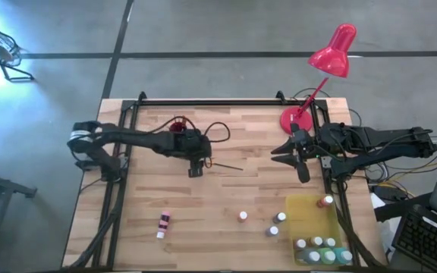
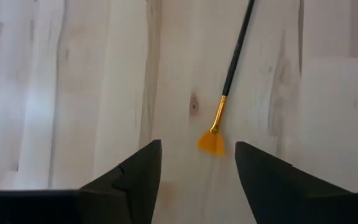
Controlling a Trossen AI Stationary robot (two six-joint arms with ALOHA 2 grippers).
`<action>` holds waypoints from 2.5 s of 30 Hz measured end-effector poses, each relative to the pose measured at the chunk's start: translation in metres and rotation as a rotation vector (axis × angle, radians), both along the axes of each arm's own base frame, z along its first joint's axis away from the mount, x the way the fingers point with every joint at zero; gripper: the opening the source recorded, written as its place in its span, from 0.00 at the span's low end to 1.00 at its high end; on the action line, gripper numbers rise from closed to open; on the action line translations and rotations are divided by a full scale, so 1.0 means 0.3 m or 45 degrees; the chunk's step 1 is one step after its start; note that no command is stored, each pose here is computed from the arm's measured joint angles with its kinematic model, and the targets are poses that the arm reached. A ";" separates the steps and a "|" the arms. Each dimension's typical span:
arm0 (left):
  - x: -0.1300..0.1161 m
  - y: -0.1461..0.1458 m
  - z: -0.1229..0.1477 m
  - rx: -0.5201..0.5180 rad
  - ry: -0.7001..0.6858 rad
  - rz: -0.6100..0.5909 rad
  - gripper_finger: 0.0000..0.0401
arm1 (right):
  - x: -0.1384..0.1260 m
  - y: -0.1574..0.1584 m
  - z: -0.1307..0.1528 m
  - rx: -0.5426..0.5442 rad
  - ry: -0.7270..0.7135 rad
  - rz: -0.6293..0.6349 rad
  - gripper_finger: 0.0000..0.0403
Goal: Pick & Place Paint Supplies
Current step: Put the black paint brush into the pink cup
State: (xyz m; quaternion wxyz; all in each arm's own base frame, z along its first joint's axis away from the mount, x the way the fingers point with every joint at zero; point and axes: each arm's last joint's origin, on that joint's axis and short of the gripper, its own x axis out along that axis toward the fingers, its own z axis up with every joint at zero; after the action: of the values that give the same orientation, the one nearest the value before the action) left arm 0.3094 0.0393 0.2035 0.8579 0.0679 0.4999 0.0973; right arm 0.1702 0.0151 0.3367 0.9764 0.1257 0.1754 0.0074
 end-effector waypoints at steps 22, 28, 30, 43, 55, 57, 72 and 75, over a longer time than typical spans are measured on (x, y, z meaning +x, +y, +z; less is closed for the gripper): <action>0.095 0.023 -0.135 -0.080 0.219 -0.084 0.52 | 0.002 0.000 -0.013 -0.002 0.015 0.000 0.13; 0.103 0.037 -0.164 -0.090 0.250 -0.069 0.51 | 0.003 0.000 -0.019 -0.002 0.022 0.000 0.10; 0.103 0.039 -0.167 -0.094 0.252 -0.066 0.50 | 0.003 0.000 -0.019 -0.002 0.022 0.000 0.09; 0.106 0.038 -0.172 -0.135 0.229 -0.018 0.17 | 0.003 0.000 -0.018 -0.002 0.021 0.000 0.17; 0.114 0.044 -0.147 -0.108 0.260 0.003 0.01 | 0.003 0.000 -0.018 0.011 0.022 -0.005 0.24; 0.122 0.046 -0.125 -0.109 0.272 0.002 0.01 | 0.003 0.000 -0.018 0.011 0.022 -0.005 0.25; 0.177 0.003 0.157 0.218 0.422 -0.156 0.00 | 0.003 0.000 -0.018 0.011 0.022 -0.005 0.25; 0.169 -0.019 0.224 0.442 0.519 -0.171 0.00 | 0.003 0.000 -0.018 0.011 0.022 -0.005 0.22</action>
State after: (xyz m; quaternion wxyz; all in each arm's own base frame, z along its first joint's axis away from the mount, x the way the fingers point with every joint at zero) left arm 0.3602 0.0336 0.2708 0.7197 0.2650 0.6324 0.1089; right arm 0.1710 0.0151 0.3312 0.9743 0.1304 0.1836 0.0052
